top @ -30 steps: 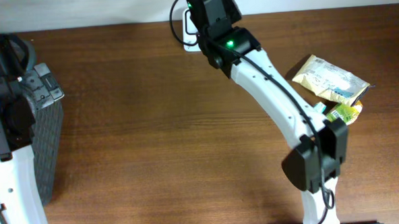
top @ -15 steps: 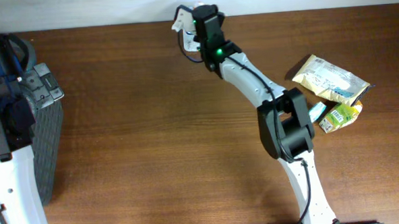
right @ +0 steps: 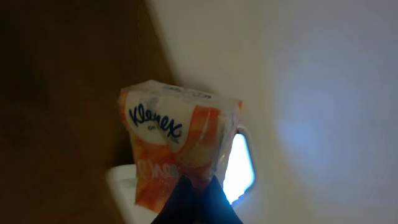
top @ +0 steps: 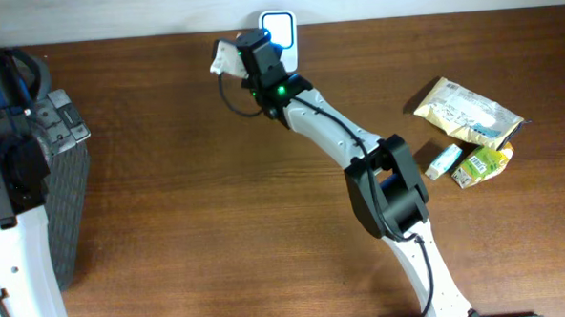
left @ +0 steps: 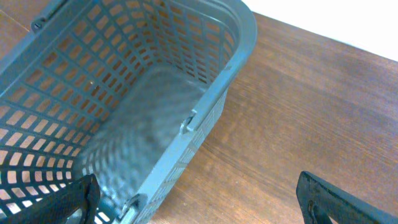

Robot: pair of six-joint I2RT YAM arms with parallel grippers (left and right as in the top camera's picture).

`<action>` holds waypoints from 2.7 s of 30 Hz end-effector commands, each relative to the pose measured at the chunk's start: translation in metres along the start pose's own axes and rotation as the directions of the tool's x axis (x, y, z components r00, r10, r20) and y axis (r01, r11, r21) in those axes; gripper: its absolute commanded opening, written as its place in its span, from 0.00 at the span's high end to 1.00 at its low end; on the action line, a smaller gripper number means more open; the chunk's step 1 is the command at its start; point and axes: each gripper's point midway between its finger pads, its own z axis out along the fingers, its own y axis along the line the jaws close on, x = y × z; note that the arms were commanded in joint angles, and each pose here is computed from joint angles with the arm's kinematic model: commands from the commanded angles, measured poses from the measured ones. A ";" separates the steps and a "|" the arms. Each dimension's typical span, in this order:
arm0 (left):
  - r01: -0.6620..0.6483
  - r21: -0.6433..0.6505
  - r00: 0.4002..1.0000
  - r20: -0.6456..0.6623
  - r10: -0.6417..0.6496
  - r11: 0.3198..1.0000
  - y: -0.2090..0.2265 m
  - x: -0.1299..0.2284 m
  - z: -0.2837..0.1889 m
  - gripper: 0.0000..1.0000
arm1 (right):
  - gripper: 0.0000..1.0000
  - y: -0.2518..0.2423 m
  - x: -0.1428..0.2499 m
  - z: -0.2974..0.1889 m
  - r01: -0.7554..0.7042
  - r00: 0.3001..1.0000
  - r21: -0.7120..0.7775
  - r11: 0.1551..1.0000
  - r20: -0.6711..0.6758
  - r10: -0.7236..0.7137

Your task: Scan the item barcode

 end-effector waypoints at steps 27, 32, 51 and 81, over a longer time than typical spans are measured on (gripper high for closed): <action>0.006 -0.011 1.000 0.012 -0.005 1.000 0.004 -0.002 -0.003 0.01 | 0.61 -0.040 0.436 -0.257 -0.795 -0.433 0.598 0.098 -0.674 0.599; 0.006 -0.010 1.000 0.012 -0.006 1.000 0.004 -0.002 -0.003 0.01 | 0.01 -0.065 0.385 -0.269 -0.924 -0.269 0.379 0.047 -0.734 0.623; 0.006 -0.010 1.000 0.012 -0.006 1.000 0.004 -0.002 -0.003 0.01 | 0.01 -0.160 0.169 -0.499 -0.945 0.313 0.050 0.323 -0.144 0.939; 0.006 -0.010 1.000 0.012 -0.006 1.000 0.004 -0.002 -0.003 0.01 | 0.01 0.057 0.278 -0.373 -0.913 0.400 0.119 0.389 0.436 0.806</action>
